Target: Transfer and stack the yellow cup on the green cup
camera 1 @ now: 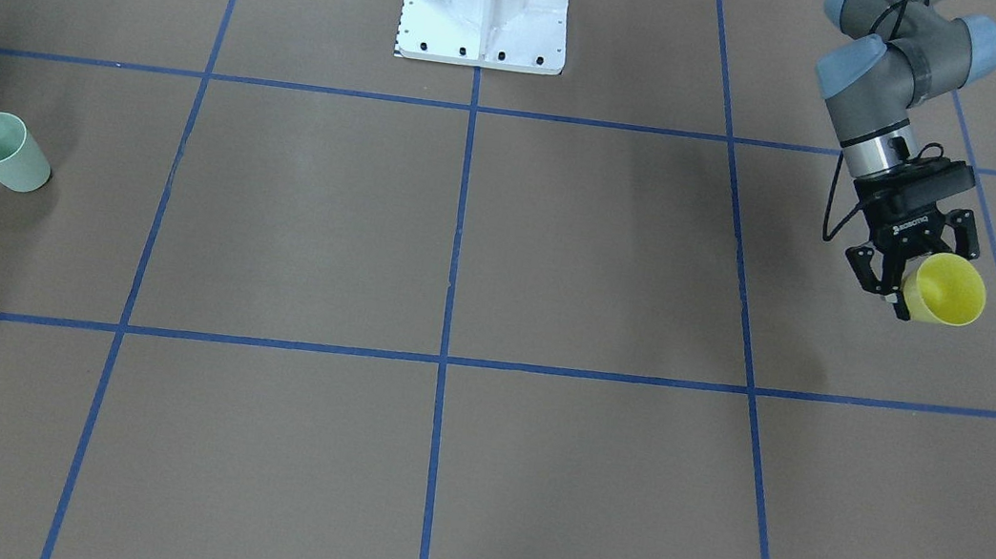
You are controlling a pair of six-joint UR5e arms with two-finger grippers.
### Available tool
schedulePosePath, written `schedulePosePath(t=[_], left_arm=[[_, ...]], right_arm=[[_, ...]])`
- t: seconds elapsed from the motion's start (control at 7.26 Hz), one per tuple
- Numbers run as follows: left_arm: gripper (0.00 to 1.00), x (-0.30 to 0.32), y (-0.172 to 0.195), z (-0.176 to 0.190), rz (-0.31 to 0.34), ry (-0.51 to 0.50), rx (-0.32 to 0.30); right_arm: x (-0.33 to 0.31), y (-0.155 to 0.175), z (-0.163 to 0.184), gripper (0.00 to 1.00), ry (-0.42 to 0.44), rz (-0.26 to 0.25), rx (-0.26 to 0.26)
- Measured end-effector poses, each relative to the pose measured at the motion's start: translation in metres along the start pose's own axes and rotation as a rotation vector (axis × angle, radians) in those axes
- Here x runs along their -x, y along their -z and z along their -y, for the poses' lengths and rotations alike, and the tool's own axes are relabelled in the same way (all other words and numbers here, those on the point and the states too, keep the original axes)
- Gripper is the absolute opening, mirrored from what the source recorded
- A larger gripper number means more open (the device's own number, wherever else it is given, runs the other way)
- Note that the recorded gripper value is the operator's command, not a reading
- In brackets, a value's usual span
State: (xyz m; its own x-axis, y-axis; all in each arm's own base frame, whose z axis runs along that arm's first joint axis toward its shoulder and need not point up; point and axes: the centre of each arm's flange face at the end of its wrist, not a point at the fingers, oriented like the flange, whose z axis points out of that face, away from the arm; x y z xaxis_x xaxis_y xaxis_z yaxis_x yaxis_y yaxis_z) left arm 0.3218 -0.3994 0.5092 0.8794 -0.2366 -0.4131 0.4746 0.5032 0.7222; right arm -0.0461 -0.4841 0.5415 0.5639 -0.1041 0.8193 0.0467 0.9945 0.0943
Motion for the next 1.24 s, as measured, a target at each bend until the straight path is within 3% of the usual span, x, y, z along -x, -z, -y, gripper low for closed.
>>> schedulePosePath(t=[0.28,0.55,0.69,0.96,1.24], left_arm=[[0.00,-0.062,0.022,0.049,-0.341,-0.114,-0.044],[0.00,-0.128,0.054,0.092,-0.662,-0.153,-0.010],[0.00,-0.153,0.064,0.108,-0.783,-0.167,0.023],[0.00,-0.191,0.069,0.129,-0.879,-0.178,0.039],[0.00,-0.237,0.071,0.153,-0.952,-0.172,0.045]], right_arm=[[0.016,0.006,0.014,1.00,0.088,-0.016,-0.059],[0.050,0.002,0.032,1.00,0.166,-0.003,-0.079],[0.064,0.002,0.041,1.00,0.190,0.003,-0.084],[0.097,0.000,0.058,1.00,0.221,0.022,-0.090],[0.145,0.000,0.075,1.00,0.169,0.057,-0.097]])
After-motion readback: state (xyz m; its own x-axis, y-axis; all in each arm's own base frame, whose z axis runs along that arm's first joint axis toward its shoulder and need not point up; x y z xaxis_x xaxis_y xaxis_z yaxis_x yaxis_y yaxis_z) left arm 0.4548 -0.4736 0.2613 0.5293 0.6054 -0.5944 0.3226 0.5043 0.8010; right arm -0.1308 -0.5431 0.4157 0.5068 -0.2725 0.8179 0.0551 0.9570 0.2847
